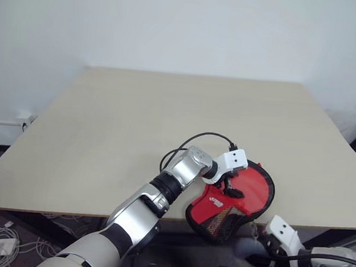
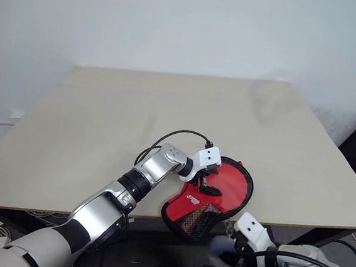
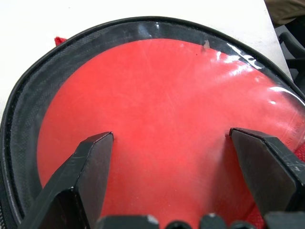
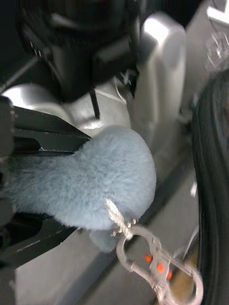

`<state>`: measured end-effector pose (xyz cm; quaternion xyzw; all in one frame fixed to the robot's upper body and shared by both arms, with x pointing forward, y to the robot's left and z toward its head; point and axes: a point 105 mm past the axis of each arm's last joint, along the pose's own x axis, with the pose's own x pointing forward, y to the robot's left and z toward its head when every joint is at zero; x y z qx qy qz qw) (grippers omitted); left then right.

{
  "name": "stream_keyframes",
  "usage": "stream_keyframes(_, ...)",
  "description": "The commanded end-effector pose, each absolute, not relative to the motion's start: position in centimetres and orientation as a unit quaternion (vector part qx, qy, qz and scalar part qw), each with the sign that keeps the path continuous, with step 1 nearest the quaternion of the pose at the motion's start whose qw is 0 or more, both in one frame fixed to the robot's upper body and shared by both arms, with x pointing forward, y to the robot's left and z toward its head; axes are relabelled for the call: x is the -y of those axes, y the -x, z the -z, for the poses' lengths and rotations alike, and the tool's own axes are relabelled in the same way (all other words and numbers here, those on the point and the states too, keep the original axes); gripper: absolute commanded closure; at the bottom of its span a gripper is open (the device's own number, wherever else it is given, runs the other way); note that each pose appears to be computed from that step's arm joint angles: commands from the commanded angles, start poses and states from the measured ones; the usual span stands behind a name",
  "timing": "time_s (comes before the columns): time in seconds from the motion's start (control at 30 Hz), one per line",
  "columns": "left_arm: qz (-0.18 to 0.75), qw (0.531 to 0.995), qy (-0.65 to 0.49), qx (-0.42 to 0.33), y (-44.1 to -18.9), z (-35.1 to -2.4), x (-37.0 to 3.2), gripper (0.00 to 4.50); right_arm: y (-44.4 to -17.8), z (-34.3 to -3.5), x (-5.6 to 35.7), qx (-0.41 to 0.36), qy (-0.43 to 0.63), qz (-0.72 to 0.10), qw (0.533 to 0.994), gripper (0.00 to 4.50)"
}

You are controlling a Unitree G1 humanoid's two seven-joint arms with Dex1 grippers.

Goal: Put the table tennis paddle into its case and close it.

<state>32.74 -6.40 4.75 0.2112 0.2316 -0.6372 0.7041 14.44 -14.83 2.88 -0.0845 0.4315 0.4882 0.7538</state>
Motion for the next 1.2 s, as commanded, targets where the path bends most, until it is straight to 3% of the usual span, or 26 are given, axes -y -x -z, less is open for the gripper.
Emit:
stream_keyframes(0.03,0.604,0.696,-0.233,-0.311,-32.2,-0.8,3.7,0.34,-12.4,-3.5,12.4,-0.420,0.084,-0.566,0.705,3.80)
stream_keyframes(0.33,0.598,0.700,-0.232,-0.315,-32.4,-0.7,3.2,0.34,-10.4,-4.7,10.6,-0.395,0.102,-0.648,0.644,3.80)
stream_keyframes(0.47,0.597,0.700,-0.232,-0.316,-32.4,-0.7,3.1,0.34,-9.9,-6.2,9.4,-0.363,0.099,-0.676,0.633,3.80)
stream_keyframes(0.57,0.596,0.700,-0.233,-0.317,-32.3,-0.6,3.0,0.34,-10.0,-5.6,10.0,-0.381,0.116,-0.660,0.637,3.80)
stream_keyframes(0.6,0.595,0.700,-0.234,-0.317,-32.4,-0.6,2.9,0.34,-10.1,-5.7,10.2,-0.382,0.115,-0.656,0.640,3.09)
stream_keyframes(0.67,0.594,0.702,-0.234,-0.317,-32.4,-0.6,2.9,0.34,-10.3,-6.2,10.3,-0.377,0.109,-0.656,0.645,2.62)
stream_keyframes(0.83,0.592,0.702,-0.236,-0.317,-32.5,-0.6,2.8,0.34,-11.2,-7.6,10.8,-0.367,0.092,-0.643,0.666,0.95)
stream_keyframes(1.2,0.575,0.711,-0.255,-0.314,-33.6,-0.4,2.2,0.34,-13.4,-10.6,11.5,-0.336,0.082,-0.615,0.708,0.95)
